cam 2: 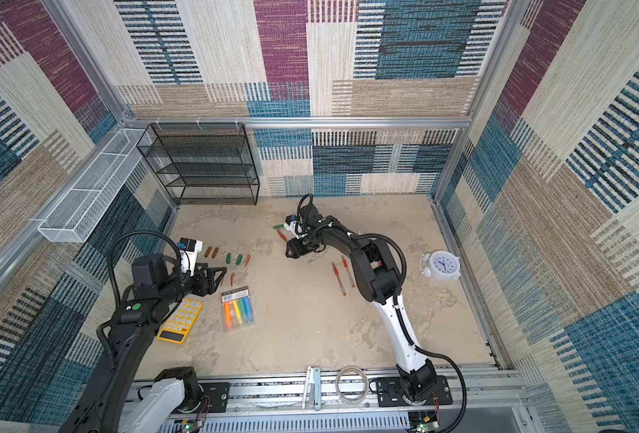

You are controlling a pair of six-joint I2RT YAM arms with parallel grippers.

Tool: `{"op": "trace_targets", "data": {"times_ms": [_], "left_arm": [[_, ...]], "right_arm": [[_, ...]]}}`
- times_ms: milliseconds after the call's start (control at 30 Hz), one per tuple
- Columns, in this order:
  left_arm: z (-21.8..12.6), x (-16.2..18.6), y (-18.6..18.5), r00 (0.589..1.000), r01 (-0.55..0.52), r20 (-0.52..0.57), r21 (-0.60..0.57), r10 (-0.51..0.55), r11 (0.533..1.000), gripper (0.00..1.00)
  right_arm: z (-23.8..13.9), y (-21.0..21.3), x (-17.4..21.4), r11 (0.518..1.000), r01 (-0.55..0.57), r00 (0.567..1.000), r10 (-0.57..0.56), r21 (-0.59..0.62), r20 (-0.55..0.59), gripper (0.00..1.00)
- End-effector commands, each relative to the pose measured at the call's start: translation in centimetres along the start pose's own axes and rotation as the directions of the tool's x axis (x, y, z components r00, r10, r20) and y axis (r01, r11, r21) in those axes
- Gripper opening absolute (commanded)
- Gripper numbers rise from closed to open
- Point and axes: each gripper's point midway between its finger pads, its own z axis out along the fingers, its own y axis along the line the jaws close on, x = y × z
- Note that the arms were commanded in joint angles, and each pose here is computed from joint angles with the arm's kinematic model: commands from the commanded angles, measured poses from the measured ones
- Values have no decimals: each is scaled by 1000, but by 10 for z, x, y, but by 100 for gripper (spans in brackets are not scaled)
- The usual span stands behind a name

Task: Open the pen caps
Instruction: 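Reach the right gripper to the red gel pen by the green marker, grasp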

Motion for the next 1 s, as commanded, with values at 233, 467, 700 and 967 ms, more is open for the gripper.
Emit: {"op": "trace_targets", "data": {"times_ms": [233, 467, 700, 967], "left_arm": [[-4, -7, -1, 999, -27, 18, -3, 27, 1000, 75], [-7, -9, 0, 999, -34, 21, -17, 34, 999, 75], [-2, -6, 2, 1000, -26, 12, -12, 26, 1000, 75], [-3, -9, 0, 1000, -17, 15, -5, 17, 1000, 75]], "right_arm": [[9, -13, -37, 981, -87, 994, 76, 171, 73, 51], [28, -15, -43, 978, -94, 994, 83, 186, 66, 44], [39, -13, -25, 977, -80, 997, 79, 200, 13, 30], [43, -6, 16, 972, -53, 995, 71, 231, -70, 13]]}}
